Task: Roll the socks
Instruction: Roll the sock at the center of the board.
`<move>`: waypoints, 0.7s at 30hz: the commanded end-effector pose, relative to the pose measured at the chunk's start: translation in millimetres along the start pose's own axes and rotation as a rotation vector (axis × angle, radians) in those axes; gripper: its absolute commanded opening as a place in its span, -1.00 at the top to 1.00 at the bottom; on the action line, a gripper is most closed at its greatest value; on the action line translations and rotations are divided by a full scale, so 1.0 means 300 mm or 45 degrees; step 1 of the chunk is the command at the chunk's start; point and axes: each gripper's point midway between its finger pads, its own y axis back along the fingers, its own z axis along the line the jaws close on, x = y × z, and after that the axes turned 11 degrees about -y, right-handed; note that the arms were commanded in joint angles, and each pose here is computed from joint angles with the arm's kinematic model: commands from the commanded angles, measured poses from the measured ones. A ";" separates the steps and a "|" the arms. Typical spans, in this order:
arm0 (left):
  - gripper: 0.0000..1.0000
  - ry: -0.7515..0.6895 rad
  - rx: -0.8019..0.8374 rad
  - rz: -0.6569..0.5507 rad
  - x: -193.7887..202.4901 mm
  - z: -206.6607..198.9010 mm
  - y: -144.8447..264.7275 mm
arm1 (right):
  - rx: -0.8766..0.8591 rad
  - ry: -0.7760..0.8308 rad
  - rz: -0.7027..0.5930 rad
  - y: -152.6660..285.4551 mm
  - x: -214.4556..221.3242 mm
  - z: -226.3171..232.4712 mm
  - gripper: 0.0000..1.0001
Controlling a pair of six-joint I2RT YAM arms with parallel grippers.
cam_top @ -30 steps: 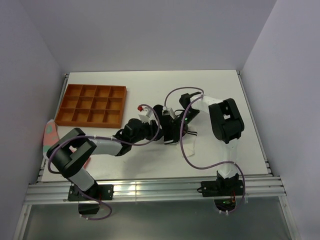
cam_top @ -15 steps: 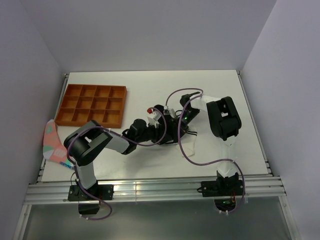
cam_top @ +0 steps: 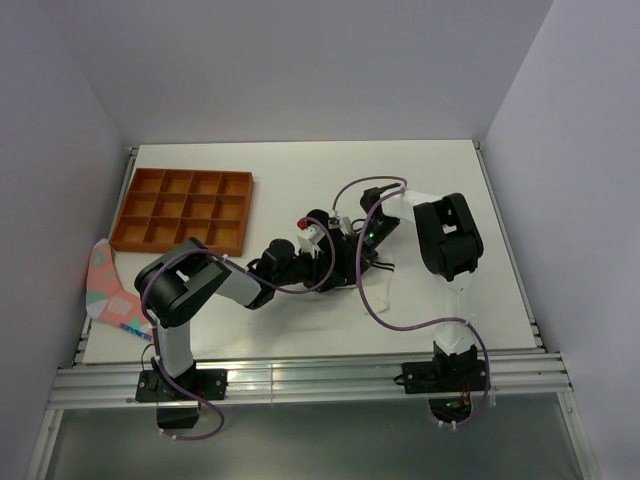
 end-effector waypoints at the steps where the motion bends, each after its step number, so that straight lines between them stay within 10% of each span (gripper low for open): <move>1: 0.14 -0.042 0.034 -0.012 -0.023 -0.015 -0.019 | 0.043 0.029 -0.060 0.028 -0.062 -0.021 1.00; 13: 0.21 -0.004 -0.047 0.053 0.038 0.041 -0.036 | 0.040 0.022 -0.073 0.038 -0.067 -0.018 1.00; 21: 0.60 0.071 -0.106 0.185 0.091 0.074 -0.058 | 0.111 0.018 -0.090 0.040 -0.062 -0.048 0.90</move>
